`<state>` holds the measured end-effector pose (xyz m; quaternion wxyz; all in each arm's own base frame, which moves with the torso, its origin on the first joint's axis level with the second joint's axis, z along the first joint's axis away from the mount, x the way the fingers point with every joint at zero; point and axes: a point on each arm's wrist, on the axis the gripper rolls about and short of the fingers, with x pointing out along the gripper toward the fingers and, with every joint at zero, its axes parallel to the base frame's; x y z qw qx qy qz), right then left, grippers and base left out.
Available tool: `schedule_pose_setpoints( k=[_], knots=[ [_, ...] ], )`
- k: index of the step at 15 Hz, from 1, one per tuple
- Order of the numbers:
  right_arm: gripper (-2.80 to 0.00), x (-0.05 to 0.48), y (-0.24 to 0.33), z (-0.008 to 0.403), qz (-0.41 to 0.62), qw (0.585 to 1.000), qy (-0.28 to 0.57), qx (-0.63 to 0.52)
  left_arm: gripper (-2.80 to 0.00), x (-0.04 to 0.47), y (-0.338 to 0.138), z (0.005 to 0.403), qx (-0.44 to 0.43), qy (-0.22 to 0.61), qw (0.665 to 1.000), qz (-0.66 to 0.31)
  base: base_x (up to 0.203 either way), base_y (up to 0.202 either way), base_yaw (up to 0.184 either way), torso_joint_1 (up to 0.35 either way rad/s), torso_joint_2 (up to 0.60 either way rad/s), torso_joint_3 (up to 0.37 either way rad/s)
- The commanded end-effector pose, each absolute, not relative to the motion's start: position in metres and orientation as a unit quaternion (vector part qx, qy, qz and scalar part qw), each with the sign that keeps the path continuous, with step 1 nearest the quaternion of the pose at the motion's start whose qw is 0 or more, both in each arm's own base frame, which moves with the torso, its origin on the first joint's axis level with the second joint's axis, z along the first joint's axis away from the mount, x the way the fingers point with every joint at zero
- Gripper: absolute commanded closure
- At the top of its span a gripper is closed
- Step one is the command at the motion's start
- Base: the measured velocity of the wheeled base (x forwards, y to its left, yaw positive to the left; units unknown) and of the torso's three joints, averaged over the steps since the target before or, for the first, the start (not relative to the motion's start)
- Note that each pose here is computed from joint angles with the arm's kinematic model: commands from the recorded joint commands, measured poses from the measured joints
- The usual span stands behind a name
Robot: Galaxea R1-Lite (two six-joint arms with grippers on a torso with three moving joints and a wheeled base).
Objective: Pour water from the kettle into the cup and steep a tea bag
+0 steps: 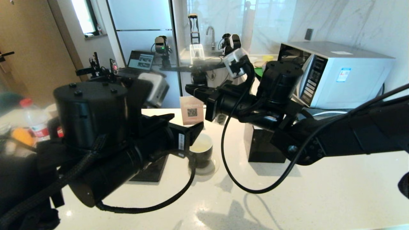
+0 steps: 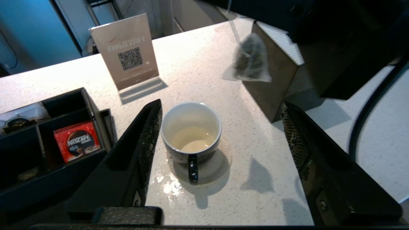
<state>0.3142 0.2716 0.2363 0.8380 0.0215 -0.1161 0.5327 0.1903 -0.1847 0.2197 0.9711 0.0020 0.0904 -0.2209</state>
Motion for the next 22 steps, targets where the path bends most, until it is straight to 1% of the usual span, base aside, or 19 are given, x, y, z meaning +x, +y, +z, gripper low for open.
schedule_pose_setpoints(
  k=[1,8,9,10,12,16,22],
  knots=[
    [0.00,0.313,0.269,0.241,0.533,0.837,-0.122,0.022,-2.80,0.192,-0.179,0.214,0.007,0.097,0.973,-0.209,0.000,0.000,0.000,0.000,0.00,0.000],
    [0.00,0.311,0.255,0.251,0.504,0.853,-0.131,0.024,-2.80,0.196,-0.150,0.199,-0.003,0.089,0.982,-0.164,0.000,0.000,0.000,0.000,0.00,0.000],
    [0.00,0.311,0.254,0.252,0.504,0.853,-0.132,0.025,0.00,0.194,-0.146,0.196,-0.004,0.087,0.983,-0.162,0.000,0.000,0.000,0.000,0.00,0.000],
    [0.00,0.309,0.253,0.254,0.503,0.854,-0.133,0.025,0.00,0.192,-0.143,0.195,-0.005,0.087,0.983,-0.159,0.000,0.000,0.000,0.000,0.00,0.000],
    [0.00,0.308,0.252,0.256,0.499,0.856,-0.134,0.025,0.00,0.187,-0.136,0.181,0.006,0.106,0.983,-0.152,0.000,0.000,0.000,0.000,0.00,0.000],
    [0.00,0.305,0.247,0.263,0.478,0.867,-0.133,0.028,0.00,0.176,-0.120,0.168,0.001,0.106,0.985,-0.138,0.000,0.000,0.000,0.000,0.00,0.000],
    [0.00,0.302,0.245,0.269,0.478,0.868,-0.131,0.025,0.00,0.147,-0.076,0.133,0.010,0.142,0.987,-0.080,0.000,0.000,0.000,0.000,0.00,0.000]
  ],
)
